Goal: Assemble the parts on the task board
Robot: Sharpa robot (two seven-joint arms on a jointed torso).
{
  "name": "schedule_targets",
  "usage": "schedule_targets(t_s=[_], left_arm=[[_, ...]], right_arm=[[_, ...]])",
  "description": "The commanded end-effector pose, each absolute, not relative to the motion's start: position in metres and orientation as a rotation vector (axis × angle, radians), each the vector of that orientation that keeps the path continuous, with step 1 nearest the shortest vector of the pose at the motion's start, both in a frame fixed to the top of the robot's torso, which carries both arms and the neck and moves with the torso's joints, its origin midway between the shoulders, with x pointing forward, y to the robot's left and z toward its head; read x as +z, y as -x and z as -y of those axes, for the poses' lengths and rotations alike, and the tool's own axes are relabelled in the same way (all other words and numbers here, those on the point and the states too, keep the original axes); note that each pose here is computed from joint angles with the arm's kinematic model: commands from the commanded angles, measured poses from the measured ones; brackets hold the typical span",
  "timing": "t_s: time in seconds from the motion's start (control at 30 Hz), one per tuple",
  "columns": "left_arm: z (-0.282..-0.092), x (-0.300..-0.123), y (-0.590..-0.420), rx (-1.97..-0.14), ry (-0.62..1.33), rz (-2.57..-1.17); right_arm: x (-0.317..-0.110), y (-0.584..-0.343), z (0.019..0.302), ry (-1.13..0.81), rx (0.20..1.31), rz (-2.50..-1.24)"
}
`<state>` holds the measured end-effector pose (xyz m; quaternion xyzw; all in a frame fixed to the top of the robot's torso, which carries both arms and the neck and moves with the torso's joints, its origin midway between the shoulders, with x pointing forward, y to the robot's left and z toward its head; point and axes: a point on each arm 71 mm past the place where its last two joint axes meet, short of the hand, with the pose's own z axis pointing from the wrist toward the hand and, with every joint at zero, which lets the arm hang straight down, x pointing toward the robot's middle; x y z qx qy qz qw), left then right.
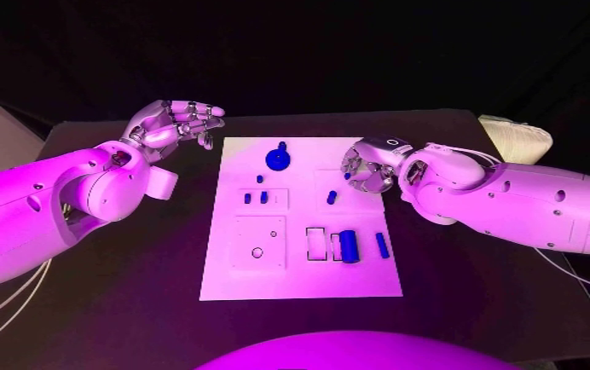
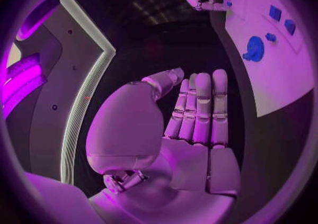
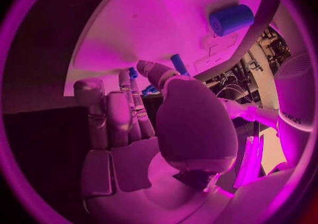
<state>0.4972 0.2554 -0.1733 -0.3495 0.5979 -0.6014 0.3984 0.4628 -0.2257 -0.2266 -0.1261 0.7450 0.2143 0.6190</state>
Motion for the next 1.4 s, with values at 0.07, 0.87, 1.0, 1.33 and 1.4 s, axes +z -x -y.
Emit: schedule_targets(t_s=[0.07,0.87,1.0,1.33,1.4], left_arm=[[-0.254,-0.171,-0.497,-1.555,0.886,-1.492],[-0.255,-0.172,-0.497,-1.542,0.898,-1.490],[-0.256,-0.172,-0.497,-1.540,0.901,-1.493],[-0.256,-0.173,-0.498,-1.536,0.907,-1.501],[-0.256,-0.173,-0.498,-1.535,0.908,-1.501]], right_arm=[[-0.231,-0.462,0.222,0.303,0.479,-1.704],[-0.243,-0.461,0.208,0.318,0.414,-1.737],[-0.245,-0.460,0.207,0.332,0.394,-1.750],[-0.243,-0.459,0.206,0.317,0.375,-1.712],[-0.241,-0.458,0.206,0.300,0.381,-1.686]])
